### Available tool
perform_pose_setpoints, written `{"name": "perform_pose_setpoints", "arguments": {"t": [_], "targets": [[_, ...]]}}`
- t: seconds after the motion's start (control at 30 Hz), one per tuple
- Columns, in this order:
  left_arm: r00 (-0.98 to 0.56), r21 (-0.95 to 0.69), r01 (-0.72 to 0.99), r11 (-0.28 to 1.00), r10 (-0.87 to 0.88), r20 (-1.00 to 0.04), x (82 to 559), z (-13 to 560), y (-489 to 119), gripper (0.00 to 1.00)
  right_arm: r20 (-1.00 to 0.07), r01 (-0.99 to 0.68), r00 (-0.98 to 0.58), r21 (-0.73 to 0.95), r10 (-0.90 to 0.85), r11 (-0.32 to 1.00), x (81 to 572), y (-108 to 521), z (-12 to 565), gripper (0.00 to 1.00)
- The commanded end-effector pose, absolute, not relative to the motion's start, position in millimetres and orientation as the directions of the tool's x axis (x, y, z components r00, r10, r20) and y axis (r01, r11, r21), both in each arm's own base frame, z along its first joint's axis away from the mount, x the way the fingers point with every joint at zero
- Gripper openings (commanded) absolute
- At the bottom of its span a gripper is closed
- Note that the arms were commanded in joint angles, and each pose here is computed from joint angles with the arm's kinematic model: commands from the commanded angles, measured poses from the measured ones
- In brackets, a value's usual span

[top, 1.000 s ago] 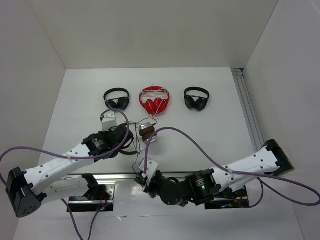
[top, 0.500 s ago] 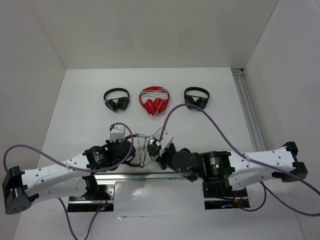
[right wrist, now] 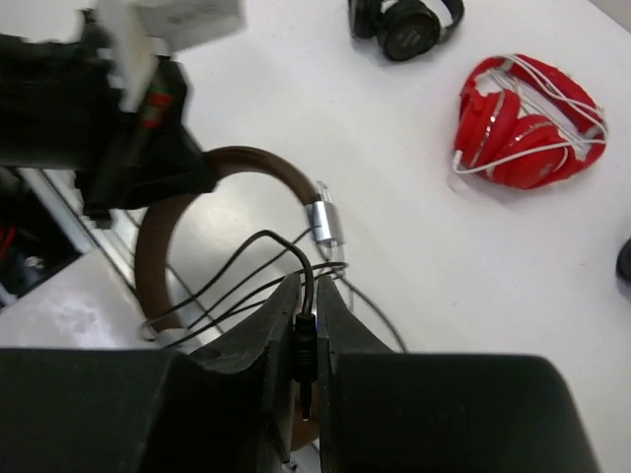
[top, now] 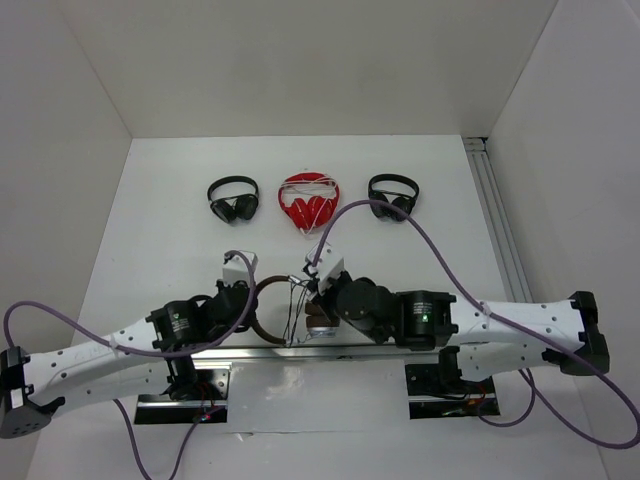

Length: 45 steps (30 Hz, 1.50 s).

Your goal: Wrap the headphones

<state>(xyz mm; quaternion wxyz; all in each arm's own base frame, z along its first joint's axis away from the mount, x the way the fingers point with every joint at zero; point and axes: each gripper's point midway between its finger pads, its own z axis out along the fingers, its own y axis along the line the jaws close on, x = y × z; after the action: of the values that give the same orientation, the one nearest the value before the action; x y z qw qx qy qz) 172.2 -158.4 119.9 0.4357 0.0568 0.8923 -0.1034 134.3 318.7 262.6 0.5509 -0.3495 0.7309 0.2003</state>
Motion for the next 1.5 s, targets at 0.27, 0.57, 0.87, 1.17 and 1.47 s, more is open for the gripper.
{"name": "perform_pose_setpoints", "arguments": {"t": [0.27,0.57,0.87,1.17,1.47], "targets": [[-0.601,-0.262,0.277,0.925,-0.046,-0.798,166.9,138.9,-181.5,0.0,-0.946,-0.681,-0.214,-0.036,-0.245,0.731,221.7,297.3,262.3,0.0],[-0.59,-0.303,0.284,0.91,-0.083,-0.803,164.0,163.4,-179.8,0.0,-0.918,-0.733,-0.311,0.068,-0.245,0.677,248.9,297.9,224.6,0.0],[-0.59,-0.308,0.241,0.92,-0.113,-0.799,169.2,202.5,-180.3,0.0,-0.898,-0.763,-0.354,0.116,-0.26,0.636,245.7,301.9,198.2,0.0],[-0.549,-0.309,0.112,0.944,-0.2,-0.811,185.8,229.1,-173.0,0.0,-0.892,-0.764,-0.38,0.152,-0.246,0.627,232.4,294.9,186.6,0.16],[-0.533,-0.333,-0.052,0.941,-0.308,-0.788,189.5,229.3,-156.1,0.0,-0.902,-0.672,-0.401,0.173,-0.158,0.72,232.1,268.6,184.9,0.52]]}}
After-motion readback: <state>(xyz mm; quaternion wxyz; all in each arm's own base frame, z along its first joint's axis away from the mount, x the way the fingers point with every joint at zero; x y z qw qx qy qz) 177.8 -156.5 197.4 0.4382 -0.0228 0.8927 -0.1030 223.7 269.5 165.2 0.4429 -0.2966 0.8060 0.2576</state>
